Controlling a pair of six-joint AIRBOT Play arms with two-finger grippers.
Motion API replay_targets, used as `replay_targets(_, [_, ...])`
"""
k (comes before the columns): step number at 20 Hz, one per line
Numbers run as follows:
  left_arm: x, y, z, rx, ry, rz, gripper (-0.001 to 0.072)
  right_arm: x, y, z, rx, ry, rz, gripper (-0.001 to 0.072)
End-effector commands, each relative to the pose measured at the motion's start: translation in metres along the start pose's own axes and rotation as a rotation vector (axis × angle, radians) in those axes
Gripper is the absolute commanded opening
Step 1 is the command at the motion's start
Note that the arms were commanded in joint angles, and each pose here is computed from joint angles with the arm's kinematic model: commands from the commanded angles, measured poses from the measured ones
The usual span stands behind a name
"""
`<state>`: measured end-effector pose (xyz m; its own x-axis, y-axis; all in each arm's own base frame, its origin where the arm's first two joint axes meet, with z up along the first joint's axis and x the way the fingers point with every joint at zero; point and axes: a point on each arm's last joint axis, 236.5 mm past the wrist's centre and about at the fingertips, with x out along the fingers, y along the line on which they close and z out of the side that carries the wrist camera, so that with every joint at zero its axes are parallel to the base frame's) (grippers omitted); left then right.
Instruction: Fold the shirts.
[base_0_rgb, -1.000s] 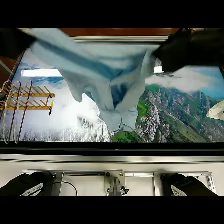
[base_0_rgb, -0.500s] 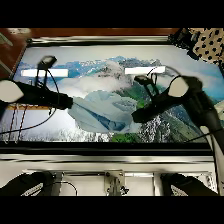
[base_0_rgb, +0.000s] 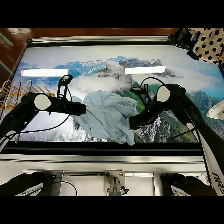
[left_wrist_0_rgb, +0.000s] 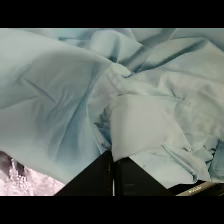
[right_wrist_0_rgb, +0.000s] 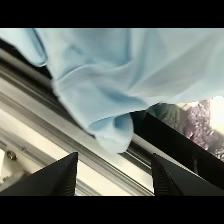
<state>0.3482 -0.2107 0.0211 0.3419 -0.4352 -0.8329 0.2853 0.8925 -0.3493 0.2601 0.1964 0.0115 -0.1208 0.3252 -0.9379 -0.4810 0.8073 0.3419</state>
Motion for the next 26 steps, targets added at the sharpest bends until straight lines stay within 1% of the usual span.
replay_targets(1, [0.014, 0.005, 0.005, -0.004, -0.015, 0.001, 0.0061, -0.012, 0.013, 0.002, -0.196, 0.03, -0.145, 0.0573])
replay_targets(4, [0.014, 0.008, 0.005, 0.017, -0.016, 0.004, 0.0061, 0.007, 0.039, -0.002, -0.39, 0.073, -0.299, 0.0572])
replay_targets(5, [0.013, 0.01, 0.006, 0.013, -0.018, 0.006, 0.0061, 0.015, 0.05, -0.006, -0.43, 0.091, -0.322, 0.0572])
replay_targets(7, [0.012, 0.013, 0.007, 0.01, -0.021, 0.01, 0.0061, 0.03, 0.066, -0.007, -0.464, 0.101, -0.319, 0.0572])
replay_targets(10, [0.011, 0.017, 0.007, 0.019, -0.017, 0.014, 0.0061, 0.052, 0.071, 0.007, -0.461, 0.077, -0.301, 0.0572])
replay_targets(12, [0.01, 0.021, 0.003, 0.019, 0.002, 0.017, 0.0061, 0.068, 0.068, 0.003, -0.474, 0.135, -0.293, 0.0573])
replay_targets(13, [0.01, 0.023, 0.001, 0.014, 0.011, 0.019, 0.0061, 0.076, 0.068, -0.001, -0.488, 0.167, -0.278, 0.0587])
replay_targets(14, [0.01, 0.024, 0.001, 0.018, 0.015, 0.02, 0.0061, 0.084, 0.065, -0.002, -0.499, 0.193, -0.277, 0.0624])
replay_targets(19, [0.009, 0.026, -0.001, 0.019, 0.023, 0.022, 0.0061, 0.111, 0.034, -0.015, -0.486, 0.336, -0.308, 0.0624])
replay_targets(23, [0.009, 0.026, -0.001, 0.018, 0.024, 0.022, 0.0061, 0.122, 0.007, -0.019, -0.437, 0.363, -0.325, 0.0622])
replay_targets(24, [0.009, 0.026, -0.001, 0.018, 0.024, 0.022, 0.0061, 0.122, -0.001, -0.015, -0.425, 0.352, -0.349, 0.0587])
replay_targets(25, [0.009, 0.026, -0.001, 0.018, 0.024, 0.022, 0.0061, 0.122, -0.009, -0.009, -0.409, 0.328, -0.382, 0.0472])
replay_targets(26, [0.009, 0.026, -0.001, 0.018, 0.024, 0.022, 0.0061, 0.122, -0.015, -0.001, -0.391, 0.299, -0.416, 0.0439])
